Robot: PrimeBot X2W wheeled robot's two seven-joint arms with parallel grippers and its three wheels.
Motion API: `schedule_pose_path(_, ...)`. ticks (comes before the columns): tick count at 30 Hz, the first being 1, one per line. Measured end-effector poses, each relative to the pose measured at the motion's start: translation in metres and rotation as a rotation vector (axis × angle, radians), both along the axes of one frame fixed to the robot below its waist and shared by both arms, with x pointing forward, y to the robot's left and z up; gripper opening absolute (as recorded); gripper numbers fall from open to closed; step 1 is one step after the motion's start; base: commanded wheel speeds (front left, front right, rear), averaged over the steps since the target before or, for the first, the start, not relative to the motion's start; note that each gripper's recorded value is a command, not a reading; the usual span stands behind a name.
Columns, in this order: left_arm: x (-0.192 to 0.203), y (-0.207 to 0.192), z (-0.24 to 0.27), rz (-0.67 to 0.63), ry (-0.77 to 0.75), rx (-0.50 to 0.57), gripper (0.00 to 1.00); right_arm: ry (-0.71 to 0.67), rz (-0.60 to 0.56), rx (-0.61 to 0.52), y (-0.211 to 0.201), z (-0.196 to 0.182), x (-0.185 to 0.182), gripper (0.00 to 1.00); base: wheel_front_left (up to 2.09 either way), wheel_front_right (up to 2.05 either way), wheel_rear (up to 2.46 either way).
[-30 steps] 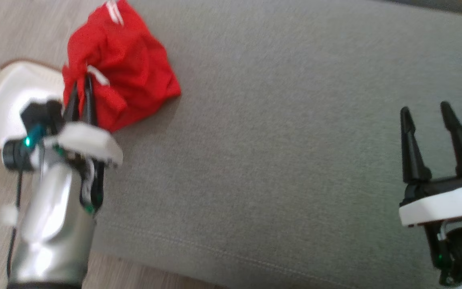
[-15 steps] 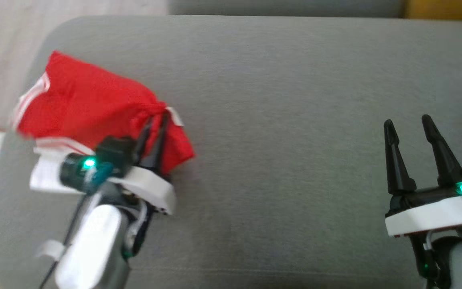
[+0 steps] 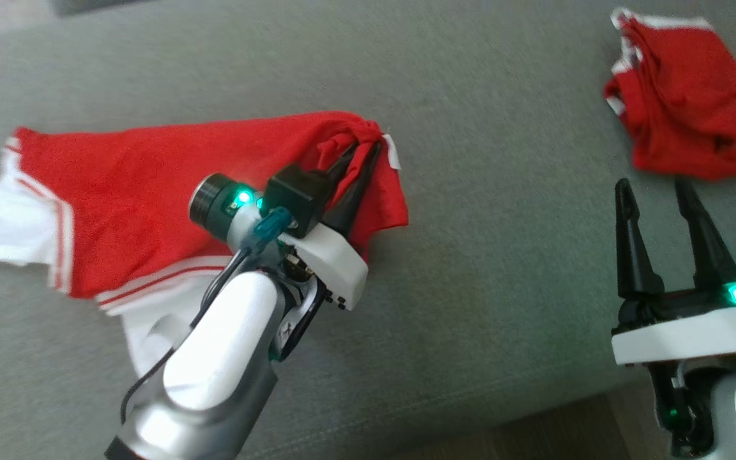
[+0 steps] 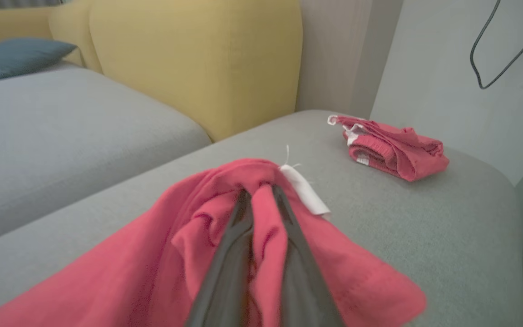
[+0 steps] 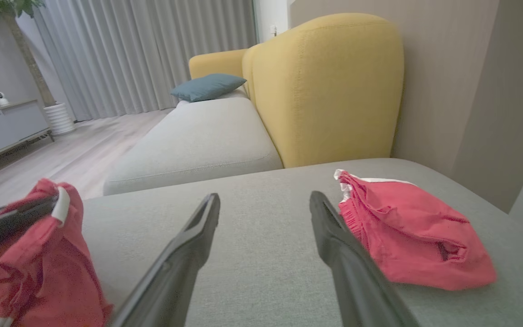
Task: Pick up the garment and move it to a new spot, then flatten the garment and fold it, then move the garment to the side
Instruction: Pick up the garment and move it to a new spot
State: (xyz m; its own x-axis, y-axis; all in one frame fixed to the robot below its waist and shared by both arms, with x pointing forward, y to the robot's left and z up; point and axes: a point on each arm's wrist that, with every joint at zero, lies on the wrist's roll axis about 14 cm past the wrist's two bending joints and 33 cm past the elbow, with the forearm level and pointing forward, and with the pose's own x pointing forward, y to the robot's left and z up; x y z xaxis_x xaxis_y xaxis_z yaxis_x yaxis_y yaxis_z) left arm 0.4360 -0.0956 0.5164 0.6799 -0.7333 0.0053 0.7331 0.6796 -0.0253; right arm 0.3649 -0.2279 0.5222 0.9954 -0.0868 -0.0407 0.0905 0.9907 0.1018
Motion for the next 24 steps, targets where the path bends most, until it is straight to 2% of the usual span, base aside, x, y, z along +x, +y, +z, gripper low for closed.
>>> schedule_pose_path(3,0.002,-0.015,-0.027,-0.040,0.064,0.027,0.00,0.024,-0.035,0.004,-0.010,-0.010,0.000,1.00,0.00,0.00,0.00)
schedule_pose_path(4,0.003,-0.018,-0.036,-0.051,0.083,0.036,0.30,0.034,-0.044,0.005,-0.013,-0.014,0.000,1.00,0.00,0.00,0.00)
schedule_pose_path(5,0.003,-0.021,-0.045,-0.061,0.104,0.045,0.73,0.040,-0.051,0.003,-0.015,-0.017,0.001,1.00,0.00,0.00,0.00)
schedule_pose_path(6,0.003,-0.024,-0.055,-0.070,0.131,0.050,1.00,0.047,-0.058,0.004,-0.017,-0.020,0.002,1.00,0.00,0.00,0.00)
schedule_pose_path(10,0.002,-0.029,-0.070,-0.090,0.143,0.045,1.00,0.078,-0.066,0.004,-0.020,-0.032,0.005,1.00,0.00,0.00,0.00)
schedule_pose_path(15,0.008,-0.020,-0.042,-0.052,0.045,-0.036,1.00,0.063,-0.028,0.013,-0.009,-0.030,0.016,1.00,0.00,0.00,0.00)
schedule_pose_path(19,0.021,0.008,-0.012,0.056,-0.043,-0.087,1.00,0.041,0.007,0.014,0.001,-0.024,0.021,1.00,0.00,0.00,0.00)
schedule_pose_path(24,0.034,0.071,-0.002,0.257,-0.069,-0.092,1.00,0.027,0.060,0.021,0.018,-0.019,0.029,1.00,0.00,0.00,0.00)
